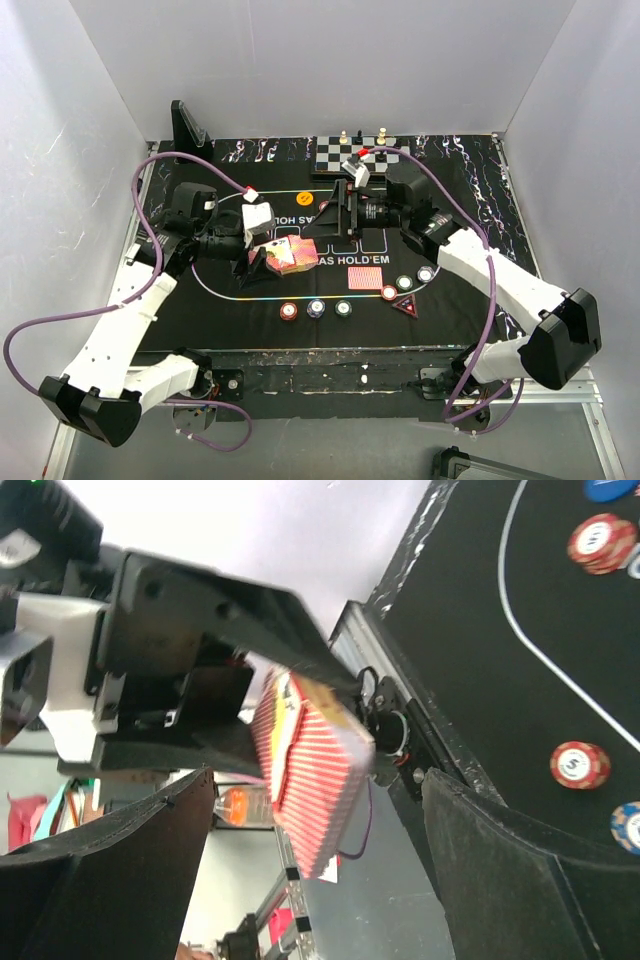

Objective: Distribute texas hold em gaming equipment

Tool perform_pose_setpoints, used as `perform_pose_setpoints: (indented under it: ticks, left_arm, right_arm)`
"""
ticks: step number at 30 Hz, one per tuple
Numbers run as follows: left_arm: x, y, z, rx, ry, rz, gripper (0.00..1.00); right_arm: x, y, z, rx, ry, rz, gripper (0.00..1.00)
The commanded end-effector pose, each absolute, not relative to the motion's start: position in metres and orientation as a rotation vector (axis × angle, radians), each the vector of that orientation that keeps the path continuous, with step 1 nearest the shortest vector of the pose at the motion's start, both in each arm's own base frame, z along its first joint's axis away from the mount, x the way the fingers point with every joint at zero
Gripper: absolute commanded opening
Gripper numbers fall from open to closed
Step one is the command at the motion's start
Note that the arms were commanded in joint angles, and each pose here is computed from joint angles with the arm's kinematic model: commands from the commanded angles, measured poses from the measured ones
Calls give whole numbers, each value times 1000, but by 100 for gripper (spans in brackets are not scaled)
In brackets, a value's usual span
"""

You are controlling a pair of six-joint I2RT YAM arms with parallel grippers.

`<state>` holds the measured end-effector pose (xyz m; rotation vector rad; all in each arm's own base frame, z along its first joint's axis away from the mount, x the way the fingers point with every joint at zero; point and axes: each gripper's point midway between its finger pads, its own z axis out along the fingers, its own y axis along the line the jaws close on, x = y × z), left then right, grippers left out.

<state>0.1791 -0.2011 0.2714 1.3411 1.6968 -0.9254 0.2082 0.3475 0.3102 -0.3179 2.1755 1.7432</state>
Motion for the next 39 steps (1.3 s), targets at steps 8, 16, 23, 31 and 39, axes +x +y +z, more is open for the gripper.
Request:
perform_pose_setpoints:
  ticks: [8,16,23,31,39]
  left_arm:
    - [190,-206,296,1337,1604,-884,0]
    - [189,-207,298,1334,1599,-901,0]
    - [188,-207,298,1334,1598,-907,0]
    - [187,-208,299,1333,1593,-919,0]
    - [188,-209,302,1332,1587,-919,0]
  right_arm:
    - [175,376,319,-492,2128,1834,92]
    - [172,376,314,-469,2143,1844,86]
    - [172,372,309,-434,2161,1842,70]
    - [177,358,304,-363,2164,1842,54]
    - [181,351,309,-337,2147,1840,45]
